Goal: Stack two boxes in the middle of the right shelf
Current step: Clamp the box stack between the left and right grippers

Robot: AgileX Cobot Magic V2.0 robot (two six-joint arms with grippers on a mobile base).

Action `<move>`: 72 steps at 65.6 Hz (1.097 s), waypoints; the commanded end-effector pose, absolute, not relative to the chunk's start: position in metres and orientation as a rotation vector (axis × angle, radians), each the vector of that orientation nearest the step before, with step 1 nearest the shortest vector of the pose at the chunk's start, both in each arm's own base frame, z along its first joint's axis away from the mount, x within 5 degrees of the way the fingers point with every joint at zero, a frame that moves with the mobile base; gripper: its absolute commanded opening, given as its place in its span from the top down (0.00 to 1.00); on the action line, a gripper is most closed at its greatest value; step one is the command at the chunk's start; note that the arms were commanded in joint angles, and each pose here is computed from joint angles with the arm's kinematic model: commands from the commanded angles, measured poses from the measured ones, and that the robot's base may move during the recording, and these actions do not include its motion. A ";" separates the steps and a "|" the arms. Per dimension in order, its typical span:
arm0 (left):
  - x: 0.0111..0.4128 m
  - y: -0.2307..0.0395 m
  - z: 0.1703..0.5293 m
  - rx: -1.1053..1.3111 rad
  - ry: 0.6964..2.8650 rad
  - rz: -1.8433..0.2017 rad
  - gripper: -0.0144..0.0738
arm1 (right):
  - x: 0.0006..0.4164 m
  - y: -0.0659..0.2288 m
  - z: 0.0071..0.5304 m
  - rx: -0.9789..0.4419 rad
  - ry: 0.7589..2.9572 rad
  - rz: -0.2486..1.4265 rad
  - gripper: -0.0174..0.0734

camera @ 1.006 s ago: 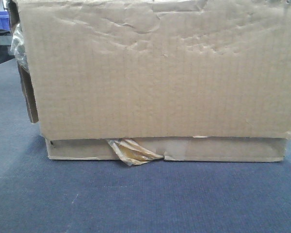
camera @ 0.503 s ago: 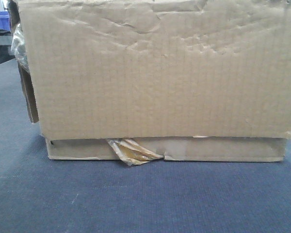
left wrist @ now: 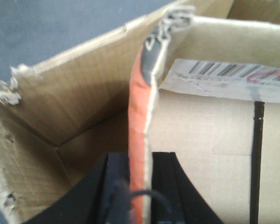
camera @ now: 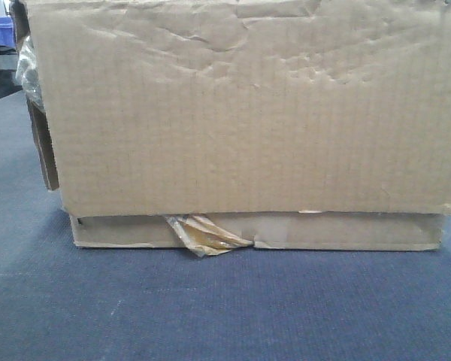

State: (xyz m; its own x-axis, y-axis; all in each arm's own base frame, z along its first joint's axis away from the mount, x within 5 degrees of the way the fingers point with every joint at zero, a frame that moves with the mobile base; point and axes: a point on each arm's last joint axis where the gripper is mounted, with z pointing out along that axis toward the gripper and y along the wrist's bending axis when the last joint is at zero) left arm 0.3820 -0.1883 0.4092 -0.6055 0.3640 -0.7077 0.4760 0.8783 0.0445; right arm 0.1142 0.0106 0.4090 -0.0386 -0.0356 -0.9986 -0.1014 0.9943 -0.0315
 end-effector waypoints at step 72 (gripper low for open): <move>0.325 -0.136 0.481 0.498 2.229 -0.172 0.28 | 0.113 0.013 0.413 -0.111 1.629 0.082 0.19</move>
